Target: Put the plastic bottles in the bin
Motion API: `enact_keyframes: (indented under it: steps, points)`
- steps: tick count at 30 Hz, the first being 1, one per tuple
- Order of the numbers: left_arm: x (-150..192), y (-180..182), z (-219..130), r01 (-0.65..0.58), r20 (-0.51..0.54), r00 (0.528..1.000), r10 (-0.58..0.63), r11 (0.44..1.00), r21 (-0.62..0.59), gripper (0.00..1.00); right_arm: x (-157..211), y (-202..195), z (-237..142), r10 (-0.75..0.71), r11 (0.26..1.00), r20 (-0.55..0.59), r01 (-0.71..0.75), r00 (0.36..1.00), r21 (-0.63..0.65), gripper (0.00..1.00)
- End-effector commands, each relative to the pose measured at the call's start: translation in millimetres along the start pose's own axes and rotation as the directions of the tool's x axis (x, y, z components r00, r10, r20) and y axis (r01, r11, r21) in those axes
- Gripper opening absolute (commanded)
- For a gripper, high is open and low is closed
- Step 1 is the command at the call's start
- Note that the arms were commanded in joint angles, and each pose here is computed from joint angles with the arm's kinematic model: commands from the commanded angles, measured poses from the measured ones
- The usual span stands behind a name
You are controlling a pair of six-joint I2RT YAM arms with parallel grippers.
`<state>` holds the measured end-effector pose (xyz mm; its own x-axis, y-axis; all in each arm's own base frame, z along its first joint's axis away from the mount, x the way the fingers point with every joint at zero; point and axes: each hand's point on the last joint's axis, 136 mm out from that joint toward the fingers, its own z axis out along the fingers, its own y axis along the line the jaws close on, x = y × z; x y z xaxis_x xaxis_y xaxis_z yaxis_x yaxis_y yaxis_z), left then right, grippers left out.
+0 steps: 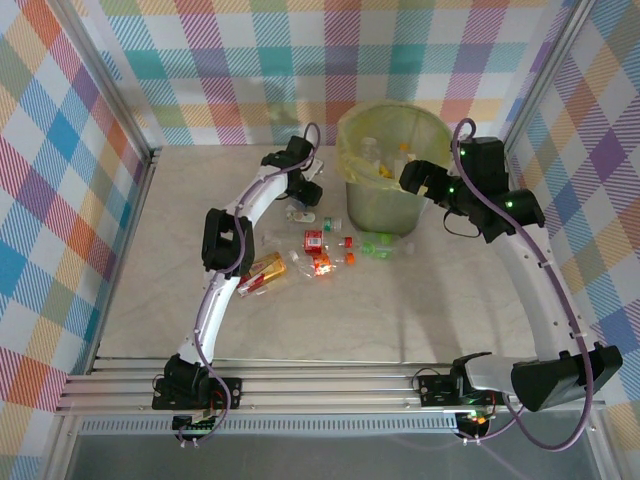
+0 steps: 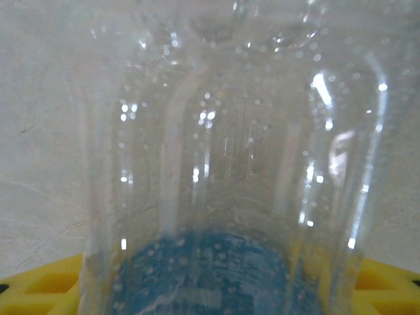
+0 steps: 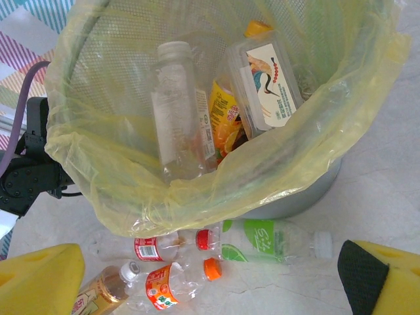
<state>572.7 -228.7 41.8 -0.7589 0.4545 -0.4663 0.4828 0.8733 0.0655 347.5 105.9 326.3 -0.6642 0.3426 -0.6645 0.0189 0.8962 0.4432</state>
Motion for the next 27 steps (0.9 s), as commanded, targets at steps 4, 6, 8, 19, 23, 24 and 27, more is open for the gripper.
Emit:
enact_keyframes:
  steps: [4,6,8,19,23,24,27]
  points:
    - [-21.1,29.1,-36.3,0.038,0.064,0.997,-0.033,0.996,-0.077,0.57,-1.1,9.6,2.2,0.004,0.999,0.007,-0.004,1.0,-0.046,1.0]
    - [-27.5,38.2,-49.7,0.05,0.088,0.995,-0.041,0.993,-0.104,0.57,-1.4,11.2,1.5,0.003,0.998,0.007,-0.002,1.0,-0.055,1.0]
    - [-33.1,46.9,-64.3,0.069,0.114,0.992,-0.055,0.99,-0.122,0.57,-1.4,12.6,1.2,0.003,0.998,0.007,-0.003,1.0,-0.063,1.0]
    - [-43.3,70.1,-160.1,0.181,0.293,0.947,-0.129,0.971,-0.156,0.56,-0.1,22.0,-3.7,0.004,0.992,0.017,-0.002,1.0,-0.126,1.0]
    - [-40.9,64.5,-198.6,0.21,0.373,0.916,-0.149,0.969,-0.128,0.56,1.4,27.2,-4.4,0.002,0.987,0.016,0.0,1.0,-0.161,1.0]
    - [-39.4,62.8,-208.7,0.218,0.395,0.905,-0.155,0.969,-0.118,0.56,1.4,28.2,-4.7,0.003,0.986,0.017,0.0,1.0,-0.168,1.0]
    - [-30.8,58.1,-235.3,0.236,0.448,0.878,-0.17,0.967,-0.096,0.56,2.9,30.6,-6.2,0.002,0.982,0.024,0.003,1.0,-0.189,1.0]
